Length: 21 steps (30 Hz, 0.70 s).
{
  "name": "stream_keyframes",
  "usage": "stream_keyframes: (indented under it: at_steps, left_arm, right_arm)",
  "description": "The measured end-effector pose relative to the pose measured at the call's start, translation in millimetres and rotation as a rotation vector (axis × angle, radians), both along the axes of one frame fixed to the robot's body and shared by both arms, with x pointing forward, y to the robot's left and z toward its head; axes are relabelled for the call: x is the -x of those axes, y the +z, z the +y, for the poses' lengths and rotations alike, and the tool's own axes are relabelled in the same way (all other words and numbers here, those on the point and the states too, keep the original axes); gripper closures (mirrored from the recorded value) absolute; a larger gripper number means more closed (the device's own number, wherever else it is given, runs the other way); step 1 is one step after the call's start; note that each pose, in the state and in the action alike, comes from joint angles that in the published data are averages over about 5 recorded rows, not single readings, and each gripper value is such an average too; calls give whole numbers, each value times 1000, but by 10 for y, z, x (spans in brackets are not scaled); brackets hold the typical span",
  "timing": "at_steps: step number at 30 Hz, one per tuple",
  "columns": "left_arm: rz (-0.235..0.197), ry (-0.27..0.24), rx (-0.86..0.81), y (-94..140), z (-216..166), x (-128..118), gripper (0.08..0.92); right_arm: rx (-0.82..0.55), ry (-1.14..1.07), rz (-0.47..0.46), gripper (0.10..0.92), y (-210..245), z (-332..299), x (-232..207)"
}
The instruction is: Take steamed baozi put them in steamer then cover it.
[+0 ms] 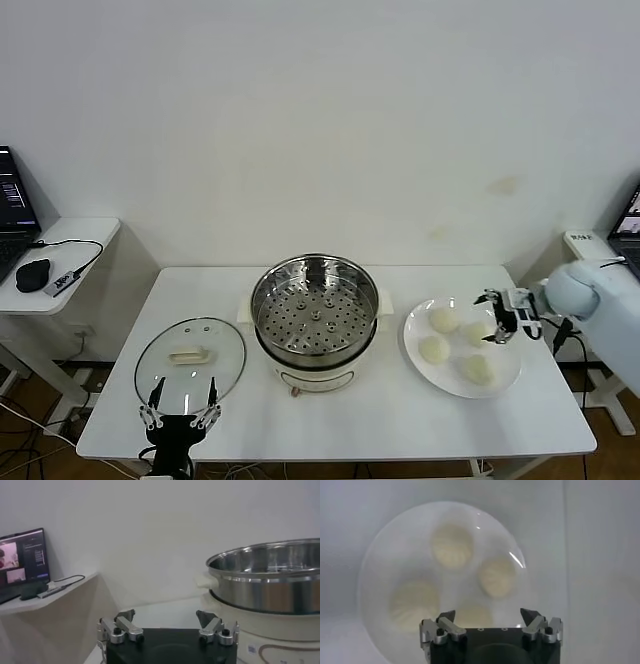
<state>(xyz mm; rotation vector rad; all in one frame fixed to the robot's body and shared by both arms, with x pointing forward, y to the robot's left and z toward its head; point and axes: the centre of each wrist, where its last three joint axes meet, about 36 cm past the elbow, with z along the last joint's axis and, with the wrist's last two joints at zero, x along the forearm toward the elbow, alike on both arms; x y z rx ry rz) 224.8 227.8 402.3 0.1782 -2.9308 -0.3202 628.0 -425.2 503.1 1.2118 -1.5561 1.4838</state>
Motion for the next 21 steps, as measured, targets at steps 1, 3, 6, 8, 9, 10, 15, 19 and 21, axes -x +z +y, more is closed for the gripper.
stream_keyframes:
  at_steps: [1, 3, 6, 8, 9, 10, 15, 19, 21]
  left_arm:
    - [0, 0, -2, 1, 7, -3, 177]
    - [0, 0, -5, 1, 21, -10, 177]
    - [4, 0, -9, -7, 38, -17, 177]
    - [6, -1, -11, -13, 46, -21, 177]
    - [7, -1, -11, -14, 48, -22, 177]
    - [7, -2, -12, -15, 50, -24, 177]
    - [11, -3, -16, -24, 67, -33, 177]
    - [12, -5, -17, -31, 72, -46, 177]
    - [12, -6, -16, -30, 71, -51, 177]
  right_arm:
    - [4, 4, 5, 200, 0, 27, -59]
    - [14, 11, 17, 200, -7, 79, -172]
    - [29, 16, 39, 200, -48, 144, -306]
    - [38, 17, 54, 200, -82, 183, -375]
    - [43, 16, 60, 200, -99, 203, -405]
    - [47, 16, 67, 200, -118, 224, -431]
    - [57, 15, 93, 200, -224, 326, -519]
    - [64, 10, 107, 200, -296, 393, -570]
    - [69, 8, 113, 200, -330, 419, -587]
